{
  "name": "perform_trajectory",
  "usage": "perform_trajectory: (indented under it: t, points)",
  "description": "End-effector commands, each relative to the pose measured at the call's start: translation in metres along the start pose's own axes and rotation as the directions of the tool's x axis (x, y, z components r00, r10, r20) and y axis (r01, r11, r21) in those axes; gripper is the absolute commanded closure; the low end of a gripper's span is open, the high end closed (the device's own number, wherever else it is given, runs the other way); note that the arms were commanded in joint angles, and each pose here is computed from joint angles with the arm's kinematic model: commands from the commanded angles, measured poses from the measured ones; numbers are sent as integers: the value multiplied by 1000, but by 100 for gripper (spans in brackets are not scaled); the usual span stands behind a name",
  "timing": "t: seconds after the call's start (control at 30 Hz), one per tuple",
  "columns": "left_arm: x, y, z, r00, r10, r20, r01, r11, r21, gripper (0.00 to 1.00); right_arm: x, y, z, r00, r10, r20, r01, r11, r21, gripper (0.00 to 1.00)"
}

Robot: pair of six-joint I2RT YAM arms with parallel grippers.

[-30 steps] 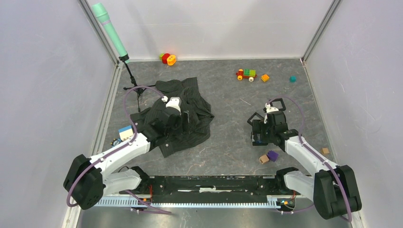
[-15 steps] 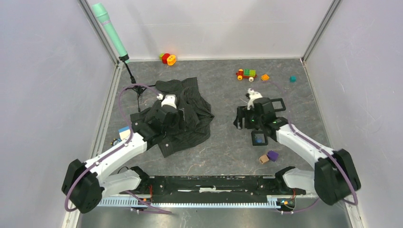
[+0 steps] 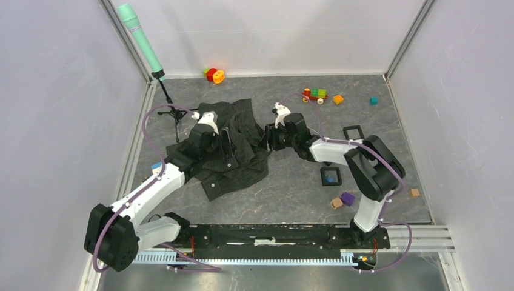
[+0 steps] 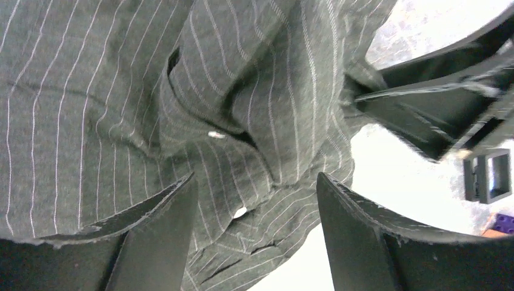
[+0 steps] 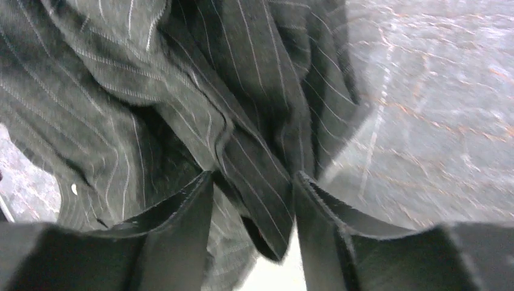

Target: Remove the brooch from the garment

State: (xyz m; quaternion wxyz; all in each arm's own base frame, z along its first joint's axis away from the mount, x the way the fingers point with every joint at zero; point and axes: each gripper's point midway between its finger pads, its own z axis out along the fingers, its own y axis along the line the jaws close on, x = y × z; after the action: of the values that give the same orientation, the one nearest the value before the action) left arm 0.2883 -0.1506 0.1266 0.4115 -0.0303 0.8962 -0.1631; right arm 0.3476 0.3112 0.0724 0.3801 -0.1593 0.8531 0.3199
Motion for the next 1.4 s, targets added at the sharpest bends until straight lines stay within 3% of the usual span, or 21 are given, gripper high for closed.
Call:
perform_trajectory:
  t: [0.0,0.07,0.1,0.23,0.33,0.37,0.57,0.63,0.73,0.83,0.9,1.03,1.13,1.23,1.3,1.37]
  points:
    - [-45,-29,4,995,-67,70,60,993,107,25,-31,31,27,996,-12,84,22,993,-114,61]
    - [-48,-27,16,996,-77,56,71,992,102,32,-38,35,25,995,-8,98,20,992,-125,92]
    - [-46,-28,23,996,-79,33,75,992,105,35,-42,36,21,994,-14,109,27,993,-116,100]
    - [-49,-29,44,996,-88,-7,88,989,116,49,-95,34,-22,972,-114,206,111,993,25,100]
    - [-64,-41,46,997,-75,-10,76,981,181,91,-138,33,-59,951,-191,245,159,977,143,100]
    - [-71,-45,41,998,-68,-2,67,979,193,97,-151,34,-69,944,-213,251,174,971,166,100]
    - [-175,-78,-37,988,-15,156,-19,977,212,98,-261,33,-150,898,-245,365,153,952,263,100]
    - [-206,-93,-69,983,0,185,-43,972,230,98,-299,41,-184,864,-251,436,147,955,259,100]
    - [-259,-107,-125,951,12,310,-87,969,230,98,-353,61,-247,784,-279,555,147,951,271,100]
    - [-289,-107,-170,930,55,364,-130,974,185,98,-379,77,-298,713,-302,633,140,946,293,100]
    - [-295,-102,-189,925,89,368,-151,978,145,98,-376,84,-312,700,-303,646,148,947,284,100]
    - [-276,-102,-200,937,113,331,-179,968,174,98,-344,90,-300,739,-271,617,186,962,200,100]
    - [-250,-117,-200,959,121,256,-196,936,294,98,-329,97,-301,742,-254,620,204,967,152,100]
    - [-235,-146,-211,970,115,214,-205,860,467,98,-337,101,-320,709,-260,655,195,966,171,100]
    - [-239,-161,-218,970,100,223,-208,818,537,98,-350,102,-331,683,-268,679,176,963,203,100]
    - [-253,-164,-213,968,83,239,-202,822,532,98,-363,99,-334,673,-275,687,160,961,228,100]
